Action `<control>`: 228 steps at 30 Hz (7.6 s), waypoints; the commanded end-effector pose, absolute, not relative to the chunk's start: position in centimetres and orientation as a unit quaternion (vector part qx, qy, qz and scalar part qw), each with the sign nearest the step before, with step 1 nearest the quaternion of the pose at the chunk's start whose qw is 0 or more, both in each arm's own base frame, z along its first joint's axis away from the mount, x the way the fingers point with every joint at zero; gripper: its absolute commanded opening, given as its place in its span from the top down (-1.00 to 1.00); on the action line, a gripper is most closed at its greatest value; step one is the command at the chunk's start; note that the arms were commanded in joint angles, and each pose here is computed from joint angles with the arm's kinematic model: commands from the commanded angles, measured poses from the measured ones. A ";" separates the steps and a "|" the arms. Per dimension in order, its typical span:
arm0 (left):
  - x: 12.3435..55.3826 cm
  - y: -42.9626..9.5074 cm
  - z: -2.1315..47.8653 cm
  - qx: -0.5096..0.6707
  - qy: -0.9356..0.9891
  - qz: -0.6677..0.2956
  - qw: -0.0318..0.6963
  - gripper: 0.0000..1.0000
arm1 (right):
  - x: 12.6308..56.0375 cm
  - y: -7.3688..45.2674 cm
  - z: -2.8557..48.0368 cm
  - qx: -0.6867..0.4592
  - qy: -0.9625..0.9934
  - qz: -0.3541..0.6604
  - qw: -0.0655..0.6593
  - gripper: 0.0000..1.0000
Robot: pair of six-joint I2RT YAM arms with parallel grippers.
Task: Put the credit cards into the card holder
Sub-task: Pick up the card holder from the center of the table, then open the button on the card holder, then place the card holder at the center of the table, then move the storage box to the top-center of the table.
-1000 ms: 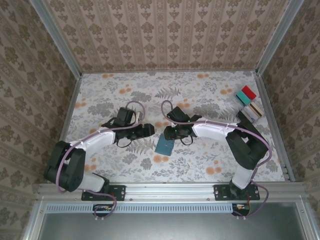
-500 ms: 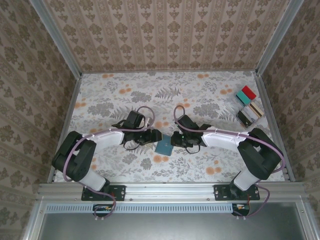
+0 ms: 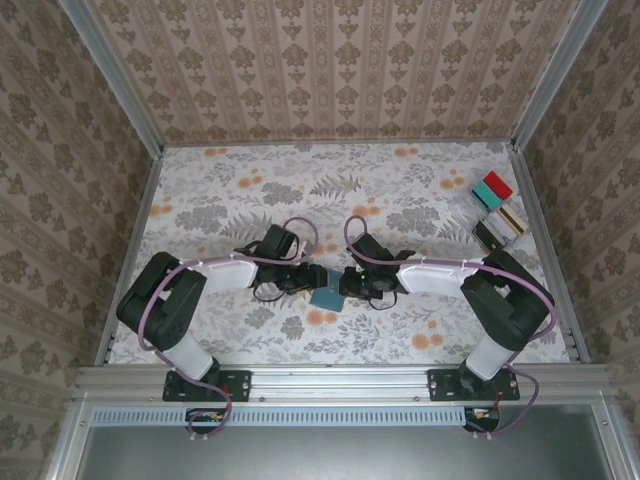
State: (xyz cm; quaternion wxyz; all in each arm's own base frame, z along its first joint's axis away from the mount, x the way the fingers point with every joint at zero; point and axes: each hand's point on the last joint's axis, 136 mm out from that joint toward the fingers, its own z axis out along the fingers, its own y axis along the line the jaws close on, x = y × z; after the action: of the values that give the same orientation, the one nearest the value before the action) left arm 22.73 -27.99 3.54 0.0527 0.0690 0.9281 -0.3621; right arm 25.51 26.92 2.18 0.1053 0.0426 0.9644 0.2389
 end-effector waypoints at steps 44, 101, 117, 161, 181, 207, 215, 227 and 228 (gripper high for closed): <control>22.3 -29.4 6.7 0.079 0.901 -0.421 0.072 0.36 | 26.1 25.5 1.0 0.073 0.974 0.185 0.109 0.50; 22.6 -29.1 7.1 0.067 0.898 -0.424 0.099 0.87 | 26.0 26.4 0.8 0.049 0.989 0.070 0.124 0.36; 22.6 -27.3 5.9 0.039 0.910 -0.398 0.105 0.97 | 25.3 22.0 2.9 0.059 0.985 0.005 0.163 0.78; 22.3 -25.3 6.4 0.045 0.934 -0.329 0.131 0.03 | 28.8 18.0 12.1 0.055 0.959 0.085 0.266 -0.12; 25.5 -25.3 13.7 0.065 0.909 -0.332 0.243 -0.48 | 31.1 -10.7 16.0 0.403 0.829 0.141 0.361 -0.86; 27.6 -23.0 14.2 0.033 0.901 -0.334 0.276 -0.58 | 34.0 -13.7 8.3 0.387 0.827 0.201 0.353 -0.99; 27.9 -22.3 14.0 0.022 0.900 -0.337 0.277 -0.59 | 33.8 -14.4 7.3 0.404 0.826 0.184 0.346 -0.99; 28.1 -21.7 14.1 0.017 0.899 -0.337 0.280 -0.60 | 35.5 -14.4 6.8 0.384 0.826 0.206 0.357 -0.99; 28.1 -21.7 14.2 0.016 0.899 -0.337 0.281 -0.60 | 35.7 -14.2 6.9 0.378 0.827 0.210 0.358 -0.99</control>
State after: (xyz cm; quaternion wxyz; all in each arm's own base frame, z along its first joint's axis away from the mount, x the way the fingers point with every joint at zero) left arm 28.16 -21.81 13.36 0.2678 0.0046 0.9059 -0.3281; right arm 34.37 -14.43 5.97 0.3366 0.4047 0.8280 0.1934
